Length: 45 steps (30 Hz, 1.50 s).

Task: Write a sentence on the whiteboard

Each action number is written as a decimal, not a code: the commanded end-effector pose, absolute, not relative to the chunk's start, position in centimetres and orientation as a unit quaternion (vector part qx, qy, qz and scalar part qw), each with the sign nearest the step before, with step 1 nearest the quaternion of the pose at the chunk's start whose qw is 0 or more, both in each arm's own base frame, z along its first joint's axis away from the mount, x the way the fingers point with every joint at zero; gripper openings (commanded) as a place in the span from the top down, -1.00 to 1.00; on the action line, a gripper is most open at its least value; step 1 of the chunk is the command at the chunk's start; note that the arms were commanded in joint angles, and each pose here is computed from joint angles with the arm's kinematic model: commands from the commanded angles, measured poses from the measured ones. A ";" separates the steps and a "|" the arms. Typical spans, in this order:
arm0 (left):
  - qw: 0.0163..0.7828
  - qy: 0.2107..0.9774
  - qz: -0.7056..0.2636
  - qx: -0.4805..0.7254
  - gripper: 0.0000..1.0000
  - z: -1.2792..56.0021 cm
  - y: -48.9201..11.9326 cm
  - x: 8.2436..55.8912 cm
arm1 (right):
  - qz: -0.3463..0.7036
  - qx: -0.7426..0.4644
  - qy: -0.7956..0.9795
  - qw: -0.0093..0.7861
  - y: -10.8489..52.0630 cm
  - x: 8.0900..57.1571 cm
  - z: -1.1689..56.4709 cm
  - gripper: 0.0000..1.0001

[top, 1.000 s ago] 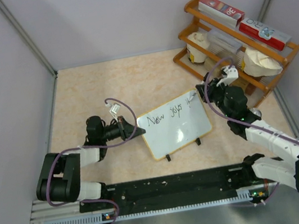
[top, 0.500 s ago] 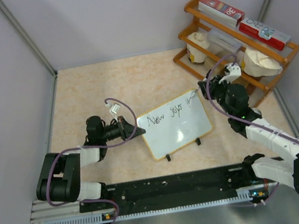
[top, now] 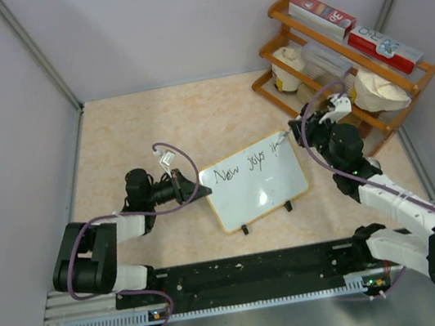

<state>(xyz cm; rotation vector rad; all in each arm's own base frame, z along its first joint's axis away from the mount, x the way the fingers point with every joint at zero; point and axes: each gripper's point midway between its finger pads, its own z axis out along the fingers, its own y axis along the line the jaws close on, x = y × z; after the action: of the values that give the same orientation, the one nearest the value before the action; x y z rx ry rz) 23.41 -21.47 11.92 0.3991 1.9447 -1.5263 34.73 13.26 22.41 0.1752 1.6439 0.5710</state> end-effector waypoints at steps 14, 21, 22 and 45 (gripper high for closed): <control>0.313 0.721 -0.588 0.192 1.00 12.2 -21.8 22.5 | 0.254 0.084 0.717 0.644 12.3 33.3 21.8 1.00; 0.313 0.720 -0.588 0.192 1.00 12.3 -21.8 22.6 | 0.290 0.071 0.665 0.684 12.2 31.1 26.9 1.00; 0.313 0.720 -0.588 0.192 1.00 12.2 -21.8 22.6 | 0.293 0.067 0.663 0.686 12.3 30.9 27.1 1.00; 0.312 0.721 -0.588 0.191 1.00 12.2 -21.8 22.6 | 0.351 -0.067 0.666 0.655 22.7 26.8 27.0 1.00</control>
<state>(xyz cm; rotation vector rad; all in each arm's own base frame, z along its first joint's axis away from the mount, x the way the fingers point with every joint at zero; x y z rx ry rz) 23.43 -21.47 11.92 0.3997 1.9440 -1.5254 26.88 21.33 23.20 -0.1400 1.6215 0.7858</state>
